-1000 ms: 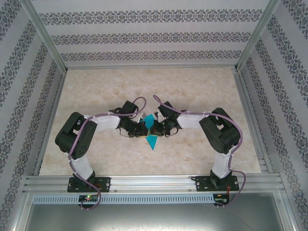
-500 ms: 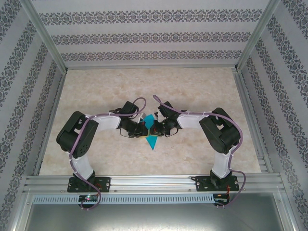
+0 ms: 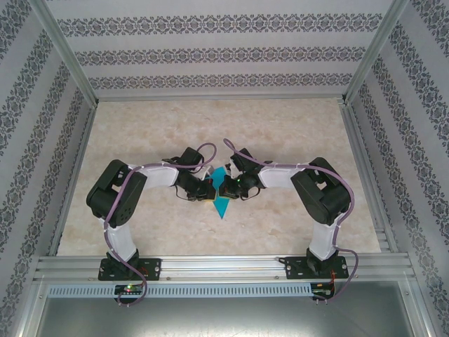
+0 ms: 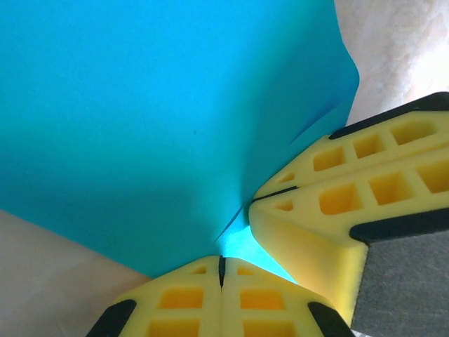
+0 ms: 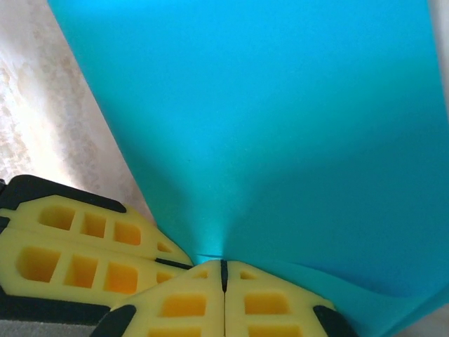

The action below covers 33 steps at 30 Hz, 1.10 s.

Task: Fold a paper plane with a square sheet of paper (pick it up from the middle)
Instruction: Third fold the triangle at the center of the table.

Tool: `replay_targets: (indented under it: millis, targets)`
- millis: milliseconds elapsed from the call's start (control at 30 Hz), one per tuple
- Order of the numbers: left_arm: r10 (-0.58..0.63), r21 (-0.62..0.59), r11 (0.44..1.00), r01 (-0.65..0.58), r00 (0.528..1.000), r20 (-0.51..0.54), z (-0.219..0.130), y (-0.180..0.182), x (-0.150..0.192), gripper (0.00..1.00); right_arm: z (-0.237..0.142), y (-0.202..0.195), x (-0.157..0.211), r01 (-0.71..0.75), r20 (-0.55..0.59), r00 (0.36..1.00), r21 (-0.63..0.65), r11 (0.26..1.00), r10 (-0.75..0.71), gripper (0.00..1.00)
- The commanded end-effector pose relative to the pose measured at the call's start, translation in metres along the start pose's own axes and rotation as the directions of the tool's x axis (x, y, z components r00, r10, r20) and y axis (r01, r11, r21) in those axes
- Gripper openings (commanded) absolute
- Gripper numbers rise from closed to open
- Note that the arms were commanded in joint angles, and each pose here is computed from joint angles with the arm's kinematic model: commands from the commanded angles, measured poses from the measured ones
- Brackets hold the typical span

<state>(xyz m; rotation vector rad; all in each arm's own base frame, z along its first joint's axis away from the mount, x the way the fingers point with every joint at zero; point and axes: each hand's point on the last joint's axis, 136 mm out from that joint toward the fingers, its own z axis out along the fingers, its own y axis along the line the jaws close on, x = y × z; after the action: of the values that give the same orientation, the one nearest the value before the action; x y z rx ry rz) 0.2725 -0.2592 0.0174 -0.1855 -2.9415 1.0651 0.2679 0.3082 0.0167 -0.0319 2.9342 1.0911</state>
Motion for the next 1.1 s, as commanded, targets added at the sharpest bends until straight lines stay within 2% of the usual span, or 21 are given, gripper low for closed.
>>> replay_targets:
  millis: [0,100,267,433,700,1067]
  targets:
    - [-0.017,-0.188,0.982,0.007,0.999,-0.049,0.009,0.045,0.014,0.03,-0.008,-0.001,0.000,-0.009,0.032,0.999,0.015,1.000,0.009,0.12]
    - [-0.003,-0.233,0.972,-0.013,0.998,-0.068,0.009,0.053,0.017,0.04,-0.016,0.003,-0.003,-0.009,0.066,0.998,-0.005,1.000,0.010,0.23]
    - [0.008,-0.277,0.960,-0.030,0.997,-0.079,0.009,0.061,0.018,0.04,-0.022,-0.002,-0.007,-0.023,0.093,0.995,-0.007,1.000,0.024,0.23]
    - [0.018,-0.301,0.953,-0.045,0.996,-0.092,0.011,0.064,0.019,0.04,-0.018,-0.005,-0.014,-0.037,0.106,0.994,-0.007,0.999,0.037,0.21]
    - [0.031,-0.346,0.936,-0.067,0.994,-0.107,0.011,0.070,0.019,0.04,-0.009,-0.033,-0.011,-0.066,0.086,0.995,0.074,0.995,0.059,0.10]
    - [0.033,-0.402,0.911,-0.087,0.990,-0.139,0.011,0.079,0.024,0.04,-0.015,-0.050,-0.015,-0.069,0.121,0.991,0.089,0.994,0.058,0.11]
